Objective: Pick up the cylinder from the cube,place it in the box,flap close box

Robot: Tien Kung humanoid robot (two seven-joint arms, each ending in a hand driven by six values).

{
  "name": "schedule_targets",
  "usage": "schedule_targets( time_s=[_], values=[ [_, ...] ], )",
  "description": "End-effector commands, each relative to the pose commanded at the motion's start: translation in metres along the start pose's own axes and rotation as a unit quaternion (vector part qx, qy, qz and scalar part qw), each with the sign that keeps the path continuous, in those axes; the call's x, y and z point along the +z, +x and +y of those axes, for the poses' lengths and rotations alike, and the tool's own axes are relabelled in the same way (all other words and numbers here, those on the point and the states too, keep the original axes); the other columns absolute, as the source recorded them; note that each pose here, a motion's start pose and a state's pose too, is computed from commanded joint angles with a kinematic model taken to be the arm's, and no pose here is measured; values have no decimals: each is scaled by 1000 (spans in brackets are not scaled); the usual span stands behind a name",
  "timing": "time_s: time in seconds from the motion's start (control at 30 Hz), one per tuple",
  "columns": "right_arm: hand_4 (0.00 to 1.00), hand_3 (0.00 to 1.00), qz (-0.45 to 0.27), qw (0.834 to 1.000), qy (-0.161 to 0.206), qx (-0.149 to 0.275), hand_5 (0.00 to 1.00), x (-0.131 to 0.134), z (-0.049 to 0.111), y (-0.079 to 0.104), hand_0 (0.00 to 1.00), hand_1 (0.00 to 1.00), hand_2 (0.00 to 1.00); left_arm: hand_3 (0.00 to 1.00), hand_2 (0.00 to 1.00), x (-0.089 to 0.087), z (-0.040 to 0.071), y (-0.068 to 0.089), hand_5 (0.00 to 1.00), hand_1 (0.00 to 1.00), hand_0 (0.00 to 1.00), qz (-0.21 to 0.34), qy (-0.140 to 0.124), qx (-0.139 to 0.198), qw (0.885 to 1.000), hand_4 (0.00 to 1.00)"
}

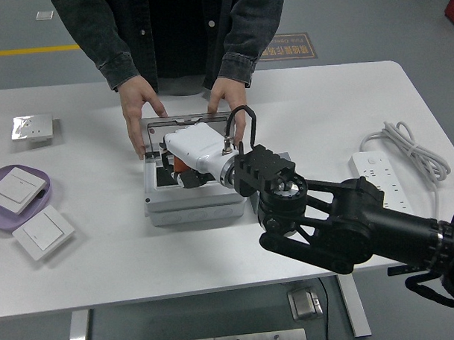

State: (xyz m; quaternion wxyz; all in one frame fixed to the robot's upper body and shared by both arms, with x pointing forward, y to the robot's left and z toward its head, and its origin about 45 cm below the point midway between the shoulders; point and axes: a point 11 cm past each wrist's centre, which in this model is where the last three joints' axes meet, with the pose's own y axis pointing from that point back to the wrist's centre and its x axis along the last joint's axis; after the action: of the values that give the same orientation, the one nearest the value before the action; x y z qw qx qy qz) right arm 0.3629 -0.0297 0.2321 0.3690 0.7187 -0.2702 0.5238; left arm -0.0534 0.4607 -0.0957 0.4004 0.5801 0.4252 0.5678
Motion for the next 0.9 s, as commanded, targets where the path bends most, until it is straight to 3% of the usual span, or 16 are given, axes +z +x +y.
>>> schedule_targets(
  time_s=[0.9],
  values=[
    [150, 369, 28, 999, 16, 6, 27, -11, -13, -10, 2, 80, 243, 621, 596, -2, 0, 0, 240, 624, 614, -3, 2, 0, 1000, 695]
  ],
)
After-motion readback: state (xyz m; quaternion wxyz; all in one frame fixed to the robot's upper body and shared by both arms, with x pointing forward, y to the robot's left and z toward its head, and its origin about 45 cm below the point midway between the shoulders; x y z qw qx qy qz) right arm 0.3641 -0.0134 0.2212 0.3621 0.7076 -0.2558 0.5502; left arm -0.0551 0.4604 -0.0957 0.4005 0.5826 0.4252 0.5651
